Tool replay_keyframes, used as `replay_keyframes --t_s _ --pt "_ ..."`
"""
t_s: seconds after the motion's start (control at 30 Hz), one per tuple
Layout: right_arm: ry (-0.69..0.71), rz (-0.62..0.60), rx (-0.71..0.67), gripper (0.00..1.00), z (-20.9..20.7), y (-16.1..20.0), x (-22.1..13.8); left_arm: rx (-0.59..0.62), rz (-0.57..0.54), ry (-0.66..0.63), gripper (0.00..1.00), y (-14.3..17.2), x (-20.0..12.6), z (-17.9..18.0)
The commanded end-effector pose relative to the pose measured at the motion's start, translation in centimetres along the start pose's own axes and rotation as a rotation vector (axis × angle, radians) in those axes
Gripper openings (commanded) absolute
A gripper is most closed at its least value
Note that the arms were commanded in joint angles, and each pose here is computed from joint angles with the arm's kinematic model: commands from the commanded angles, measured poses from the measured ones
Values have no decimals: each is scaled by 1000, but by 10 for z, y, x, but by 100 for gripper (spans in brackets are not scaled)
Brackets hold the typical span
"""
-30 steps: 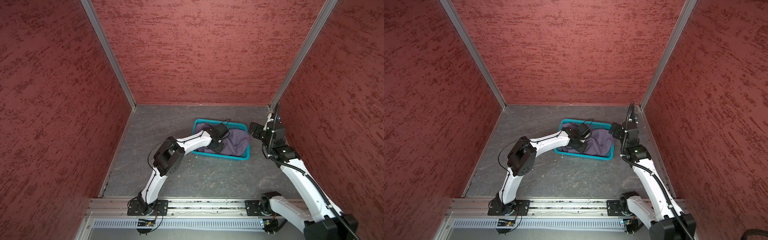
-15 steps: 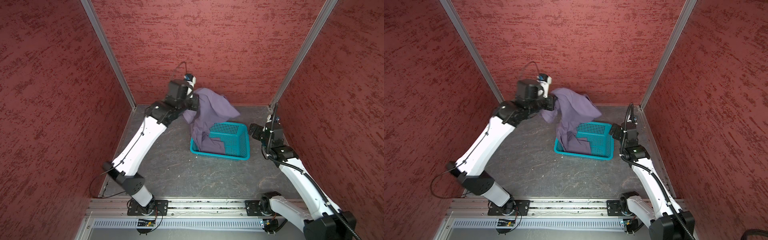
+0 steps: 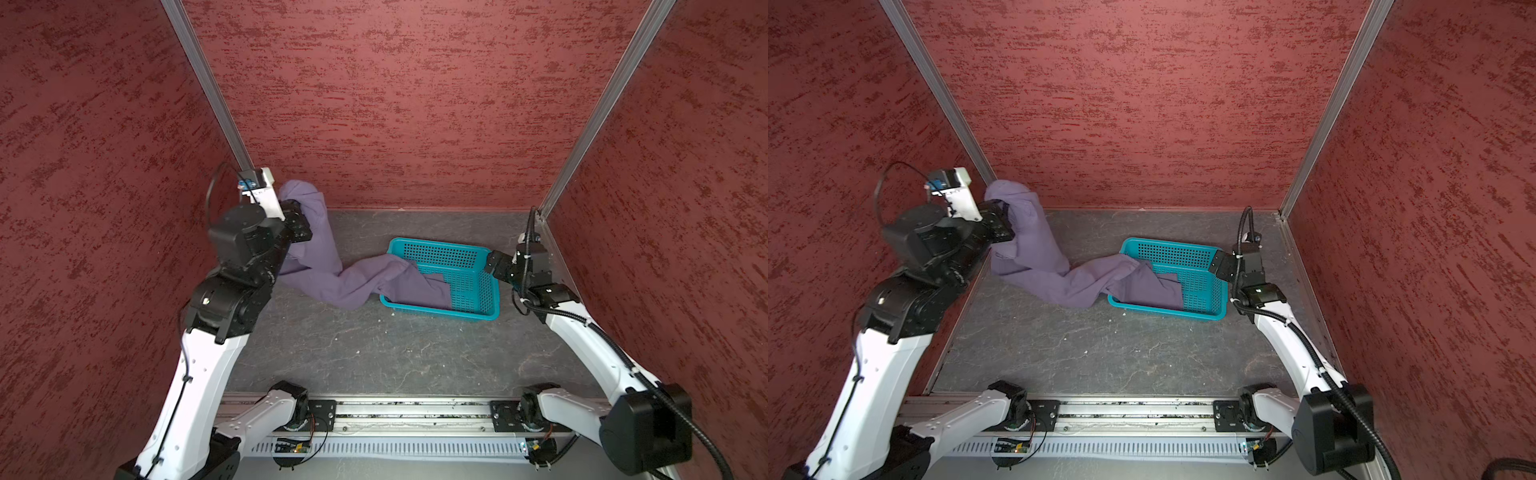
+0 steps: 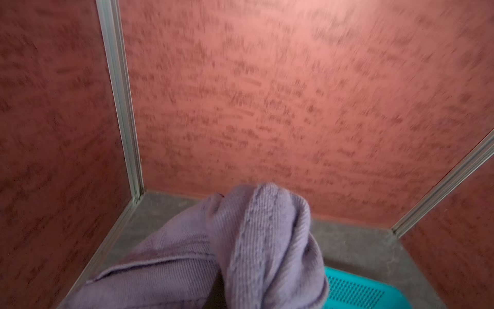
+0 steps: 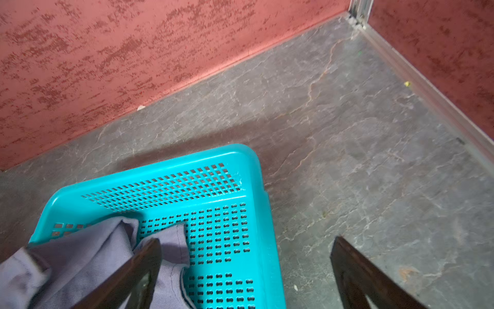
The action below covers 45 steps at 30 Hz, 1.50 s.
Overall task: Fold and stack the trousers
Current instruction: Place the trousers at the middle-left of the table.
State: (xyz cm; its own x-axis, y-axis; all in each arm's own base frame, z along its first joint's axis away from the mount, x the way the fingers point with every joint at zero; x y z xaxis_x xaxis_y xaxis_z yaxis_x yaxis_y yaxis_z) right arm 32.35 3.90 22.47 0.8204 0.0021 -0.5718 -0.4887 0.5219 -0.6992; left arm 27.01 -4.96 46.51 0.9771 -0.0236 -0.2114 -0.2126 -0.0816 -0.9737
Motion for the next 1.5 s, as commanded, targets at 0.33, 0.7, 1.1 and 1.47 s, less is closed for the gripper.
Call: replay_keyframes --t_s 0.33,0.7,1.1,1.47 --pt "-26 -12 9 99 2 -2 -8 -25 450 238 100 118 98 -51" --pt "-59 19 41 99 10 -1 4 320 741 463 99 212 124 -155" --pt "-26 24 38 99 1 6 4 493 905 470 74 295 142 -196" --pt "-31 43 43 99 2 9 10 597 949 358 77 335 170 -191"
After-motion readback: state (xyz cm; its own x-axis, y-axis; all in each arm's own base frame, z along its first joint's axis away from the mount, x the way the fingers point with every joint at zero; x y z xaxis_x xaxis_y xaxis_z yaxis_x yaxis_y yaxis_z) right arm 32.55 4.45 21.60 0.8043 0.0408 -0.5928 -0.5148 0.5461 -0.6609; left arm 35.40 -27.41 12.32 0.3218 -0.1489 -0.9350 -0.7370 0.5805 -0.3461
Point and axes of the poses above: each gripper's point midway between its finger pads, its own x axis out along the fingers, its own z axis along the line the jaws close on, y = z × x, the point moved 5 cm from there along -x, back along the fingers, and after that the axes turned 8 degrees about x, right-handed, at the moved point
